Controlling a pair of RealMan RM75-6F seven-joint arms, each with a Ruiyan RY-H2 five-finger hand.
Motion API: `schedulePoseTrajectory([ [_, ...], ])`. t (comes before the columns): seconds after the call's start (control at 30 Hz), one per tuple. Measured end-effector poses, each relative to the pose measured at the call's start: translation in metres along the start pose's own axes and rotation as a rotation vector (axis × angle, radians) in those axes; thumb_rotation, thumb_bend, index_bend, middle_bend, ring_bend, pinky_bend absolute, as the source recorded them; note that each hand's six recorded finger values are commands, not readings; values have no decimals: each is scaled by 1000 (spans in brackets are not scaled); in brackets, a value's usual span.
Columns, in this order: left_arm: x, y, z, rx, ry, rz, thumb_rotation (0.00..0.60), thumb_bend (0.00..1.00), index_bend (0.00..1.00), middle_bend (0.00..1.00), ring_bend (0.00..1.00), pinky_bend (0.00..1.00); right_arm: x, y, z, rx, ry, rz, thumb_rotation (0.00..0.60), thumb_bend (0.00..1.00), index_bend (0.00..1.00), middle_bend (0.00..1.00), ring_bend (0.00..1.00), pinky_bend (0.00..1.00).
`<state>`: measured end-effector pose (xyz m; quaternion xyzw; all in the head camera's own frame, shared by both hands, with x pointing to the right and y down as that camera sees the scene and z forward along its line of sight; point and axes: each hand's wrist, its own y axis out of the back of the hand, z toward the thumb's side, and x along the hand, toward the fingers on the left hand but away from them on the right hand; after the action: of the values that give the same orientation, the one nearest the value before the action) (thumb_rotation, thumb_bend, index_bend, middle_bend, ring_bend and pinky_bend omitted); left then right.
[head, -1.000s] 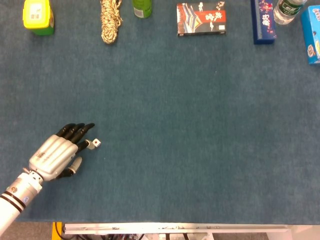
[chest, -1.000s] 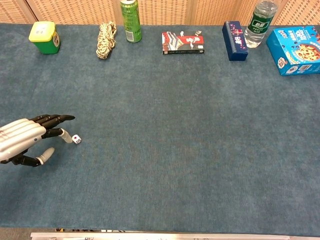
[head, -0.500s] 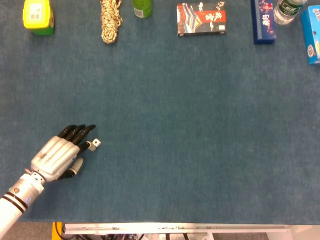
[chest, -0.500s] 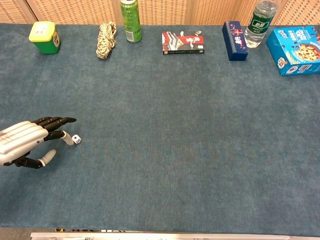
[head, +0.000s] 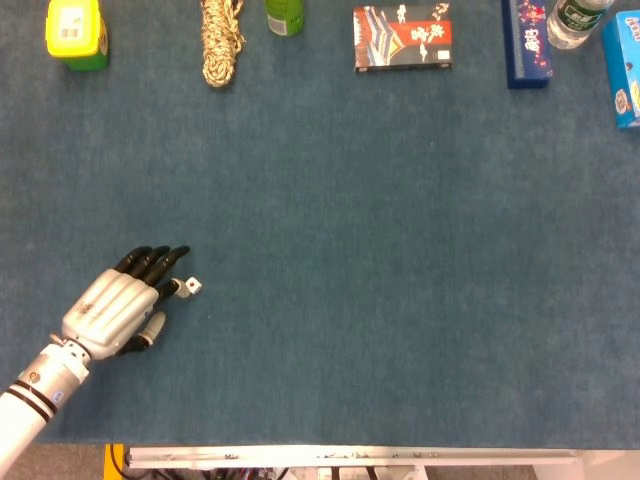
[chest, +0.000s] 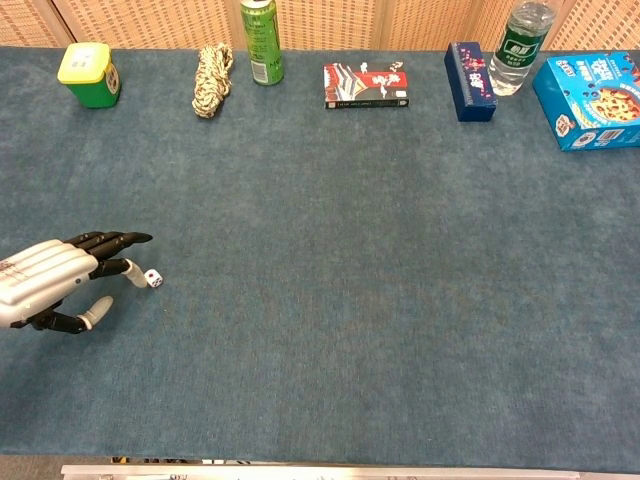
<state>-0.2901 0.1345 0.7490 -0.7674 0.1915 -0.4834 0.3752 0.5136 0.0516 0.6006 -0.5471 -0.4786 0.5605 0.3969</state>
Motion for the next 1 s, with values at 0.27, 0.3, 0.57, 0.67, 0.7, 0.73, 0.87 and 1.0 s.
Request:
schedulePoseTrajectory([
  [0.27, 3, 3, 2, 0, -7, 6, 600, 586, 288, 0, 0, 72, 1, -1, -1, -2, -3, 2, 600, 254, 367, 438, 359, 459],
  [0.3, 4, 4, 2, -1, -7, 7, 600, 586, 288, 0, 0, 72, 1, -1, -1, -2, -3, 3, 600, 254, 367, 438, 359, 459],
  [0.57, 11, 9, 6, 13, -18, 17, 600, 586, 283, 0, 0, 72, 1, -2, -1, -5, -4, 4, 600, 254, 367, 438, 359, 459],
  [0.67, 13, 11, 8, 18, -22, 22, 600, 586, 280, 0, 0, 72, 1, -3, -2, -6, -5, 4, 600, 254, 367, 438, 359, 459],
  [0.7, 14, 12, 8, 18, -23, 23, 600, 586, 279, 0, 0, 72, 1, -3, -2, -7, -5, 5, 600, 254, 367, 438, 359, 459],
  [0.73, 15, 13, 9, 19, -25, 26, 600, 586, 279, 0, 0, 72, 2, -3, -2, -7, -6, 5, 600, 254, 367, 438, 359, 459],
  [0.87, 15, 16, 11, 21, -29, 31, 600, 586, 278, 0, 0, 72, 2, -3, -2, -9, -6, 4, 600, 254, 367, 438, 359, 459],
  [1.0, 13, 20, 15, 16, -38, 38, 600, 586, 277, 0, 0, 72, 2, -2, -2, -11, -6, 1, 600, 254, 367, 438, 359, 459],
])
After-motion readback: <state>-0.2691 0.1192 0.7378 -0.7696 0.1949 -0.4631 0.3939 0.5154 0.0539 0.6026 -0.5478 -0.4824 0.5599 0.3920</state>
